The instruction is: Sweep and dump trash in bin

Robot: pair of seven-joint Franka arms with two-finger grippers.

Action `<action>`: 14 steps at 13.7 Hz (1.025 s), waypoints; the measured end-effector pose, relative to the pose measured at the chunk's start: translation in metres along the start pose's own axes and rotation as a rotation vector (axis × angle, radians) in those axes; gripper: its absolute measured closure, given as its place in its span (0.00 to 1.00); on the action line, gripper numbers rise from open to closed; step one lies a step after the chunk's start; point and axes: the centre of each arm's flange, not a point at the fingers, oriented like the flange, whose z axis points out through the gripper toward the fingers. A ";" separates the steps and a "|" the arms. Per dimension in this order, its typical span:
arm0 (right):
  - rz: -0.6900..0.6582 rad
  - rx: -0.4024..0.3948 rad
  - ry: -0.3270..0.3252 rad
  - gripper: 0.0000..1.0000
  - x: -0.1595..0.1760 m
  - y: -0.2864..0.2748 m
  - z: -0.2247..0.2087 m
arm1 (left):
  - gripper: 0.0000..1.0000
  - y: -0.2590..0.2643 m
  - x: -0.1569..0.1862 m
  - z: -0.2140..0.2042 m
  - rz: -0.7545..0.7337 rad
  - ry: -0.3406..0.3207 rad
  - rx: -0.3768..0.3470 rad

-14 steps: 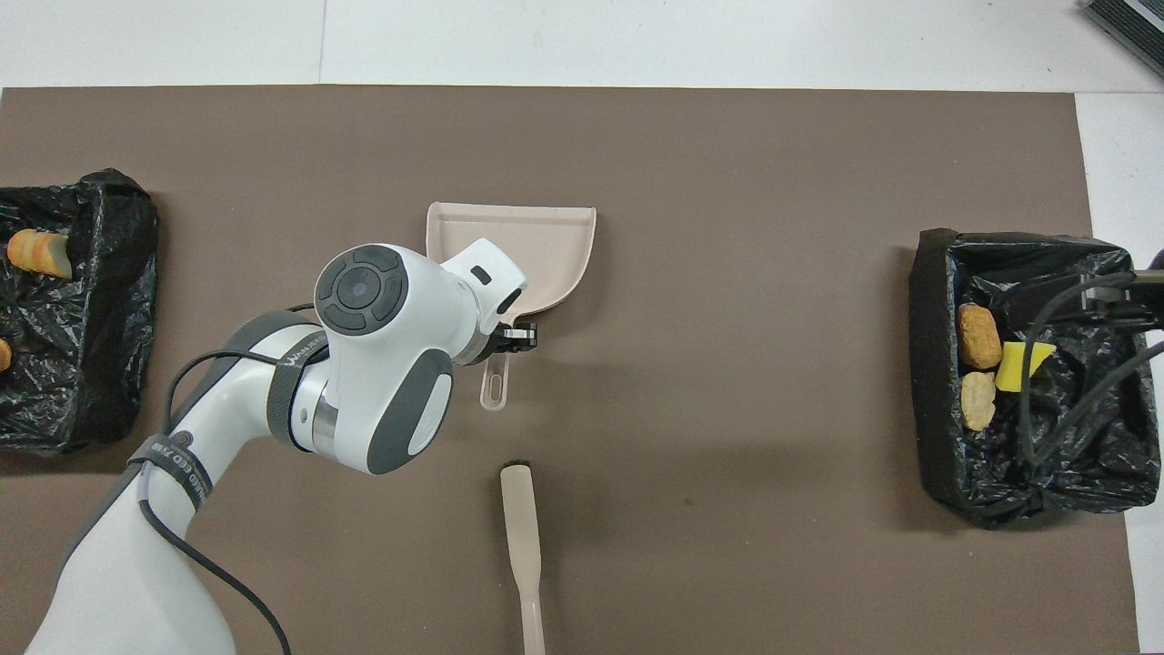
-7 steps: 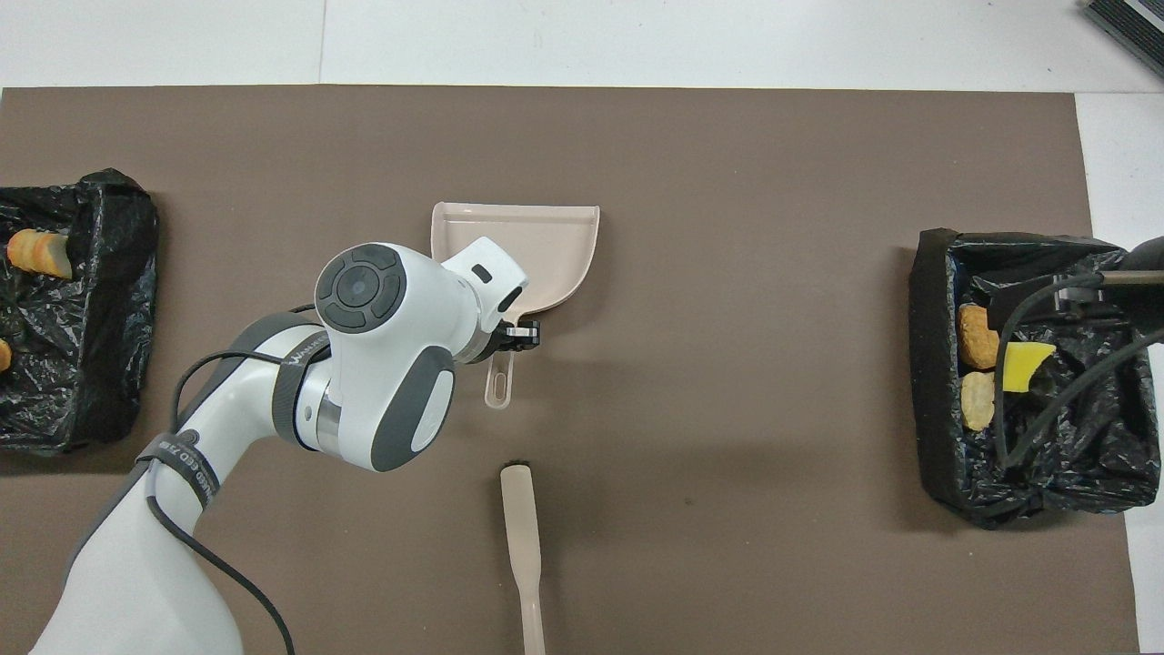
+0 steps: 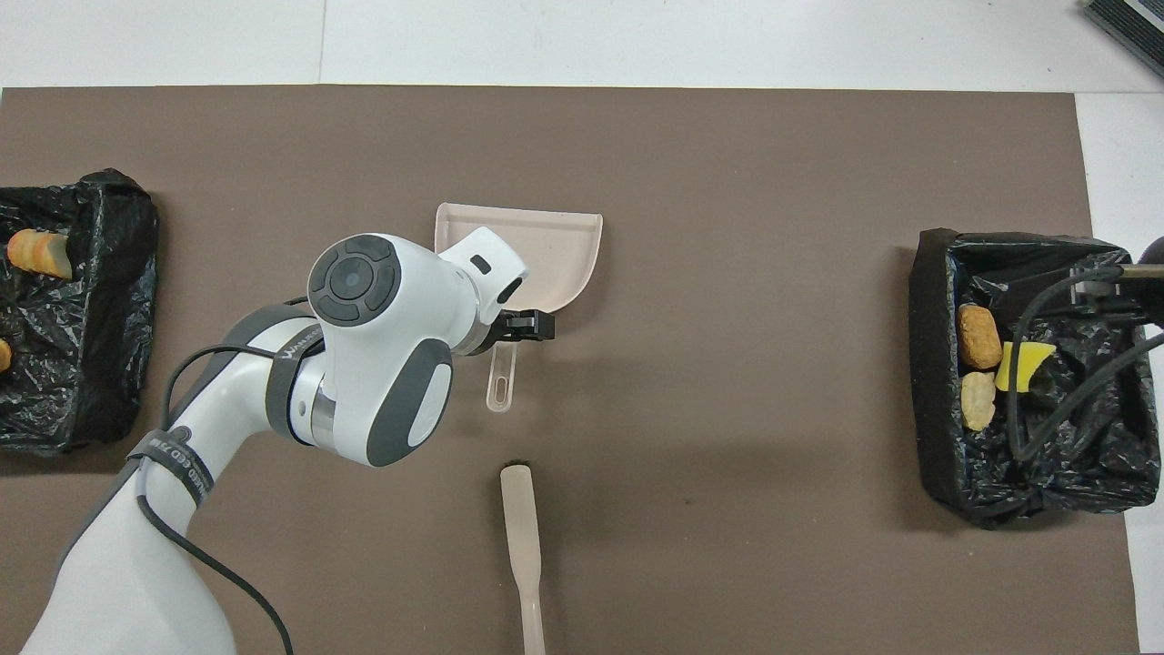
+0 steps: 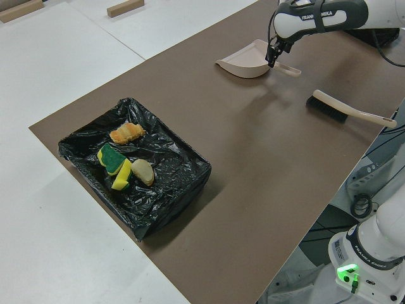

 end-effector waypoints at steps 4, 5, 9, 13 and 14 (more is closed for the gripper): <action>-0.003 0.000 0.000 0.00 0.002 -0.002 0.000 | 0.00 -0.022 0.008 -0.076 -0.012 -0.030 0.042; -0.003 0.000 -0.001 0.00 0.002 -0.002 0.001 | 0.00 -0.036 0.007 -0.101 -0.025 -0.041 0.059; -0.006 0.000 -0.002 0.00 0.003 -0.004 0.001 | 0.00 -0.111 0.001 -0.184 -0.056 -0.064 0.102; -0.025 0.000 -0.004 0.00 0.002 -0.005 0.002 | 0.00 -0.204 -0.001 -0.221 0.020 -0.075 0.154; -0.047 0.000 -0.009 0.00 0.002 -0.006 0.002 | 0.00 -0.216 -0.001 -0.231 0.016 -0.059 0.159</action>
